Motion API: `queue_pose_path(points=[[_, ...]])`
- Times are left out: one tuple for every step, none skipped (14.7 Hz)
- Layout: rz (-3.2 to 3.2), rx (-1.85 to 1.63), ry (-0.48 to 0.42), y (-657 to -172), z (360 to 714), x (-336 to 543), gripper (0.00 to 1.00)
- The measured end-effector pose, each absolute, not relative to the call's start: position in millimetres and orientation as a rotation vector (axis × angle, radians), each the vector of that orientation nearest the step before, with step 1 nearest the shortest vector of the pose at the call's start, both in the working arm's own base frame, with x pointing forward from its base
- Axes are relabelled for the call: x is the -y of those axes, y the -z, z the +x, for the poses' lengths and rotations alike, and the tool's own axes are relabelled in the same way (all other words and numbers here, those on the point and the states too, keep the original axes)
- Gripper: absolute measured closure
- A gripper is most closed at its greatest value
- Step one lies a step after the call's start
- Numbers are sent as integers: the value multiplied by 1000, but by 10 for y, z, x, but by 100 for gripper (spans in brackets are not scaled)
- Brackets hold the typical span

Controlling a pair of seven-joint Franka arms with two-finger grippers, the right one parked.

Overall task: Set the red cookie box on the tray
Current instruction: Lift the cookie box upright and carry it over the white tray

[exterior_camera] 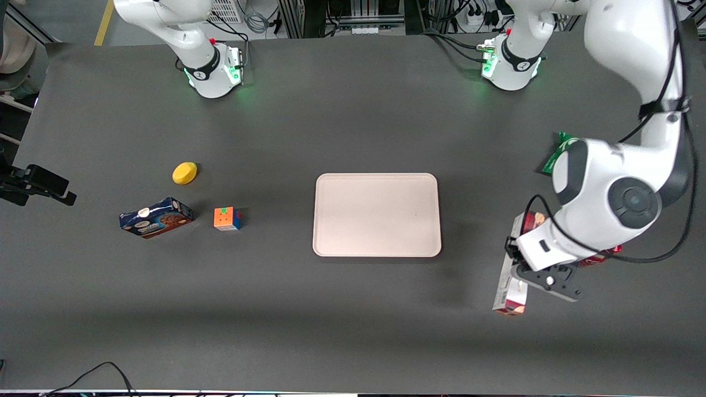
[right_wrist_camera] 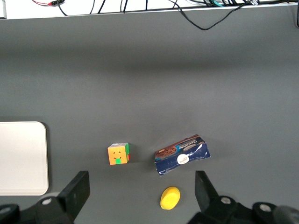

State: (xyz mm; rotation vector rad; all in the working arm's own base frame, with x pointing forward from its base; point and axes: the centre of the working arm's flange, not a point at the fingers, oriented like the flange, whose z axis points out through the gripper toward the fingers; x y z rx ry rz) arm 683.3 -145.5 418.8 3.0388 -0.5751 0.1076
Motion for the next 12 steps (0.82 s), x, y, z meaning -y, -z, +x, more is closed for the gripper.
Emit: queue_pose_path(points=[[3046, 527, -78, -4326, 6767, 1451, 87], [3057, 435, -24, -4530, 6638, 1492, 87], [3061, 372, 5, -4620, 6558, 1569, 87], [3063, 302, 26, -4695, 6461, 1715, 87], [3061, 251, 29, -4743, 6359, 1889, 87], [3055, 218, 24, -4747, 6248, 2069, 87], [3044, 185, -7, -4632, 6040, 2334, 87], [3038, 169, -31, -4520, 5946, 2411, 87], [3033, 145, -55, -4371, 5846, 2469, 87], [3030, 117, -65, -4203, 5731, 2525, 87], [3029, 88, -71, -4037, 5614, 2587, 87], [3028, 66, -81, -3876, 5499, 2652, 87]])
